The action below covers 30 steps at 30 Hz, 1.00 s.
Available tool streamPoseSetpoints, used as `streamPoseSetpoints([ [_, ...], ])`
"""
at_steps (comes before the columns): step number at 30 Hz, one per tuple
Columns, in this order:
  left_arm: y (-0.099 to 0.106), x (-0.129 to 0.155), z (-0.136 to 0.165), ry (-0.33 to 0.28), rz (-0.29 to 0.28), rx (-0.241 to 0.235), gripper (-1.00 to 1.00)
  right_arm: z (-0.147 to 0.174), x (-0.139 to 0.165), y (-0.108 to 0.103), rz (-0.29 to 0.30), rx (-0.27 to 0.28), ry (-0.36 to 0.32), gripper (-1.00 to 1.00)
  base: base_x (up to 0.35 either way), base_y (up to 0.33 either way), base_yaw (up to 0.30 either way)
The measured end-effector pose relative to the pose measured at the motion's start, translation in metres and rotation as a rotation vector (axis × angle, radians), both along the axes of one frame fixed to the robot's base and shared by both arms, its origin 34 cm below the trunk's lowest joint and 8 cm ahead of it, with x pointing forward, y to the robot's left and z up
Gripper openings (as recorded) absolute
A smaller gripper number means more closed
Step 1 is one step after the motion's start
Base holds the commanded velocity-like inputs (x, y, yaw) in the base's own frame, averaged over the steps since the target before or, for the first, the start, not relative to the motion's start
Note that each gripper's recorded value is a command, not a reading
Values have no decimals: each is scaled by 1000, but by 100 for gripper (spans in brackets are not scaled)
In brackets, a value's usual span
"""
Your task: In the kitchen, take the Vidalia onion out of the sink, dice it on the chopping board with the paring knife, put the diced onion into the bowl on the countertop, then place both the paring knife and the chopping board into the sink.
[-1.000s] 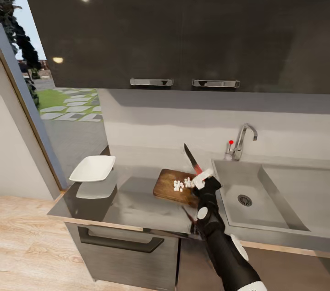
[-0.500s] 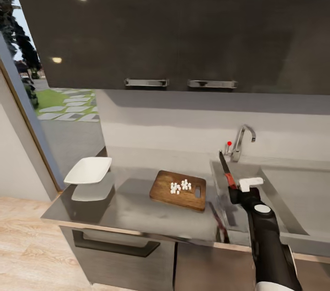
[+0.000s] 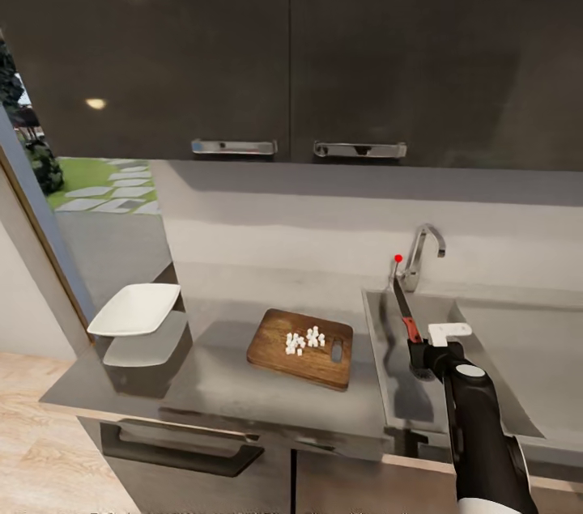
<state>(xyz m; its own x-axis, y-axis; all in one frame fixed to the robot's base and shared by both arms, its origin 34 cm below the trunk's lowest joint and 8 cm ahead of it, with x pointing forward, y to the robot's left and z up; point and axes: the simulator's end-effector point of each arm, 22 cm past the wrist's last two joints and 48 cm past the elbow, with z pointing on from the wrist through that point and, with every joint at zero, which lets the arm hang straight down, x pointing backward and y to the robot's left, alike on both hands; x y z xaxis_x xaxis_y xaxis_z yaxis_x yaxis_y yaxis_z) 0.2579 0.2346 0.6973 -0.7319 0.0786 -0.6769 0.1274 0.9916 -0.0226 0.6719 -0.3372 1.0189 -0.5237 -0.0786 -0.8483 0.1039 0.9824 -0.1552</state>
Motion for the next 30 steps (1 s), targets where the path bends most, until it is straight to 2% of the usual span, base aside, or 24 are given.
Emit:
streamPoseSetpoints([
  [13, 0, -7, -3, 22, 0, 0, 100, -15, -1, 2, 0, 2, 35, -100, 0, 0, 0],
  [17, 0, -8, -4, 26, 0, 0, 100, -45, -7, 8, 9, 23, 102, -100, 0, 0, -50],
  [23, 0, -9, -4, 31, 0, -1, 100, -62, -11, 4, 5, 24, 141, -100, 0, 0, -66],
  [27, -1, -11, -5, 37, 0, -1, 100, -87, -20, -12, -4, 7, 202, -100, 22, 0, -30],
  [30, -1, -13, -6, 42, 0, -1, 100, -97, -24, -16, -11, 2, 225, -100, 211, -33, -3],
])
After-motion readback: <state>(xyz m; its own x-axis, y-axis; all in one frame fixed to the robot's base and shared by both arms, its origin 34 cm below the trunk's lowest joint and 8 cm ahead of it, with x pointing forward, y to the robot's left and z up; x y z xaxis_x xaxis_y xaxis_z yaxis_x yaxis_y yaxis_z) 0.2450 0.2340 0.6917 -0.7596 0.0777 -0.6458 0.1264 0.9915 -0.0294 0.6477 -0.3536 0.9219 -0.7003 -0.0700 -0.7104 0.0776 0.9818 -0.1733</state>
